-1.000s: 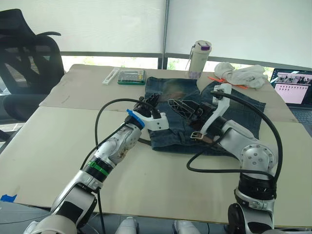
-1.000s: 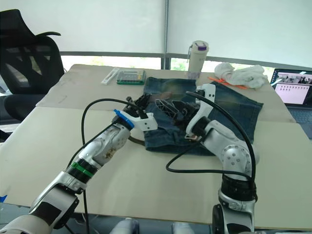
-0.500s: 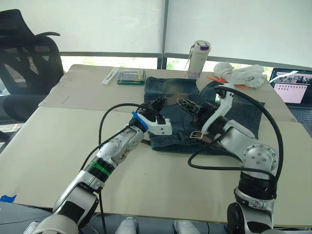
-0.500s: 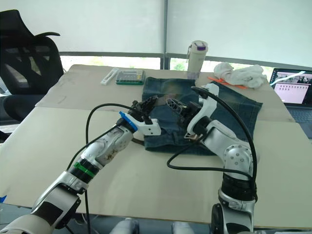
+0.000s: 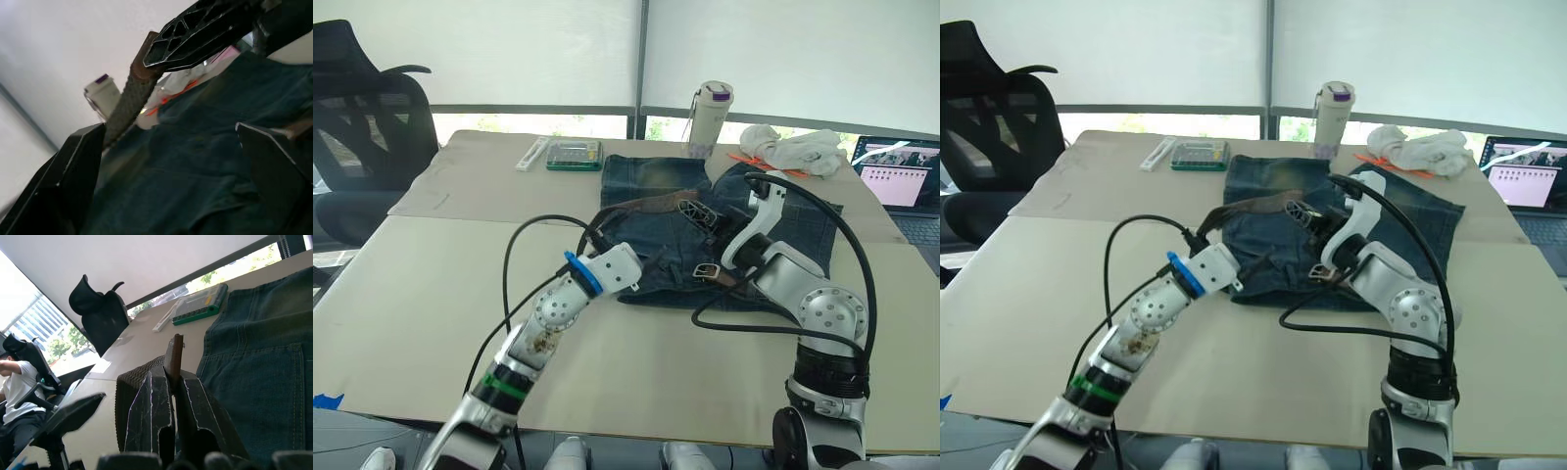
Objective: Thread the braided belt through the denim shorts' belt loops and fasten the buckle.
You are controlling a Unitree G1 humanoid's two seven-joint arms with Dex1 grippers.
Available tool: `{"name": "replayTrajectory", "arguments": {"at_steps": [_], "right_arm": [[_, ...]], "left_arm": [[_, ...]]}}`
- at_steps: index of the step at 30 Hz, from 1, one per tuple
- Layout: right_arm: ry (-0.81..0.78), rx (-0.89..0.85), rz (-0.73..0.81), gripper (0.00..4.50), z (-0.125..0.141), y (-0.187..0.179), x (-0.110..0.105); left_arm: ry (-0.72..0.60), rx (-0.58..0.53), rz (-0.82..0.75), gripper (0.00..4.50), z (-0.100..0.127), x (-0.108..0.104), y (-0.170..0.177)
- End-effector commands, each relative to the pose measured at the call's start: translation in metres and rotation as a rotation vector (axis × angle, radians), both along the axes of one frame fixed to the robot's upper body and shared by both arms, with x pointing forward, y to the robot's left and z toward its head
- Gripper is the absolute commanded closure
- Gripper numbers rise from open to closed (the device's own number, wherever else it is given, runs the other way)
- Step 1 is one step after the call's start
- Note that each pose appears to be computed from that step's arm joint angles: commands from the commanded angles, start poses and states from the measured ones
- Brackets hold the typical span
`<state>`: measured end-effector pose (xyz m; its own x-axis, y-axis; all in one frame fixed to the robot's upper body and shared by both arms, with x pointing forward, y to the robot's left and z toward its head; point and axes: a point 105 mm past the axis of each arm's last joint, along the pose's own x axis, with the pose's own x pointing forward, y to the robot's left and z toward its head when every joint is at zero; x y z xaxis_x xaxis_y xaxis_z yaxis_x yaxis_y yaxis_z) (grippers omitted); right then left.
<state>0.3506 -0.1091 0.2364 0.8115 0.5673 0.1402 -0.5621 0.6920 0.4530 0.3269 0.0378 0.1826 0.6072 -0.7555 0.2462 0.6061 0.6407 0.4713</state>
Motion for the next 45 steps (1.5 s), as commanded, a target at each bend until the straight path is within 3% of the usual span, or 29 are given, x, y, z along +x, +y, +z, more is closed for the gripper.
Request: {"name": "replayTrajectory", "arguments": {"at_steps": [1,4,7,15,19,33,38,45], "right_arm": [[-0.074,0.014,0.036,4.5,0.014,-0.002,-0.009],[-0.092,-0.014,0.102,4.5,0.013,0.003,-0.017],[-0.106,-0.009,0.172,4.5,0.014,0.011,-0.029],[-0.107,-0.019,0.3,4.5,0.011,0.022,-0.048],[-0.099,-0.026,0.304,4.5,0.01,0.021,-0.049],[-0.09,-0.037,0.303,4.5,0.006,0.021,-0.05],[-0.18,-0.131,0.236,4.5,0.005,0.015,-0.045],[-0.245,-0.389,0.133,2.01,-0.02,-0.013,-0.039]], "left_arm": [[0.314,-0.238,-0.22,0.03,0.011,-0.018,0.001],[0.651,-0.473,-0.397,0.03,0.008,-0.029,0.003],[0.791,-0.648,-0.494,0.03,0.02,-0.031,0.011],[0.911,-0.908,-0.581,0.03,0.034,-0.015,0.021],[0.923,-0.969,-0.583,0.03,0.036,-0.007,0.024],[0.919,-0.966,-0.559,4.49,0.039,-0.004,0.027],[0.929,-0.901,-0.452,4.49,0.031,0.001,0.029],[0.986,-0.823,-0.224,4.5,0.008,0.008,0.037]]}}
